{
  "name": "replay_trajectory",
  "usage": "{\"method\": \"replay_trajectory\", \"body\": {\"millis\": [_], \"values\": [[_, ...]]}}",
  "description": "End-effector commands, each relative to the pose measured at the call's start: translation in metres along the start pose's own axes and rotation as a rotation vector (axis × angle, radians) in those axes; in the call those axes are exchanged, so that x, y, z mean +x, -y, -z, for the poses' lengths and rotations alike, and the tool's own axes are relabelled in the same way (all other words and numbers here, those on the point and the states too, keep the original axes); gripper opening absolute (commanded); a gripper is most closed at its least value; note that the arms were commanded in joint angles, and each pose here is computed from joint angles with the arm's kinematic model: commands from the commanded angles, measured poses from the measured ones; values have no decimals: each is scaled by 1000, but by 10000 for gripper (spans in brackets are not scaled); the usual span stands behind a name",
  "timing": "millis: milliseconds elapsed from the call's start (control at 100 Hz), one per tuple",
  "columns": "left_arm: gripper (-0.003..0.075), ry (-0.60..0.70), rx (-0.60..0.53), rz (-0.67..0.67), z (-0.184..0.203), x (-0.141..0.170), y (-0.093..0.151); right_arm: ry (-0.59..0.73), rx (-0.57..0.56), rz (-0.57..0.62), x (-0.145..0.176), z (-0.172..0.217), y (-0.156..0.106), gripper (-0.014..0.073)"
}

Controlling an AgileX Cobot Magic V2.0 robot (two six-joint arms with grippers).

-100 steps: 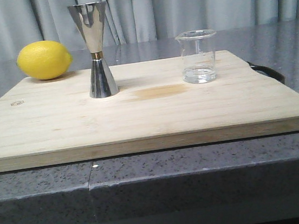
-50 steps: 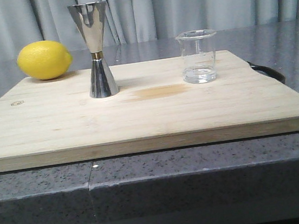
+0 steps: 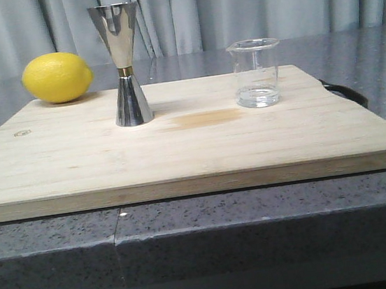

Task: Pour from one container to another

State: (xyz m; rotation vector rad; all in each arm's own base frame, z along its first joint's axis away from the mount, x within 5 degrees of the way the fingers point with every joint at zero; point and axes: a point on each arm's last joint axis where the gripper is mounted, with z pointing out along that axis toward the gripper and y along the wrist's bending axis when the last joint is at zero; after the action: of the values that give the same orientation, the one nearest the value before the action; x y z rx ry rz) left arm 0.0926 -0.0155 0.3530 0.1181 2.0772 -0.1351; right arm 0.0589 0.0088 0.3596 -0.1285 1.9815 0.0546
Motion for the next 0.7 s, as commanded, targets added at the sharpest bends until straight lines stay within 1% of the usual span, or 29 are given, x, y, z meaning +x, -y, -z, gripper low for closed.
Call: {"method": "replay_trajectory", "body": {"millis": [0,70,150,280,290,330,400,480,550,690], "values": [[-19,96,8,16,4,-12,1,89,20,0,-12,3,2,-75],[-19,119,-17,-14,6,-6,-2,89,20,0,-12,3,2,-75],[-19,155,-24,-26,4,13,-3,89,20,0,-12,3,2,-75],[-19,342,-24,-51,0,51,-5,89,20,0,-12,3,2,-75],[-19,339,-23,-51,-3,56,-6,89,20,0,-12,3,2,-75],[-19,400,-18,-53,-4,67,-6,89,20,0,-12,3,2,-75],[-19,459,-9,-47,-10,91,-7,89,20,0,-12,3,2,-75],[-20,499,-2,-40,-17,114,-7,89,20,0,-12,3,2,-75],[-20,530,1,-41,-23,128,-8,89,20,0,-12,3,2,-75],[-20,553,0,-35,-33,142,-9,89,20,0,-12,3,2,-75]]}}
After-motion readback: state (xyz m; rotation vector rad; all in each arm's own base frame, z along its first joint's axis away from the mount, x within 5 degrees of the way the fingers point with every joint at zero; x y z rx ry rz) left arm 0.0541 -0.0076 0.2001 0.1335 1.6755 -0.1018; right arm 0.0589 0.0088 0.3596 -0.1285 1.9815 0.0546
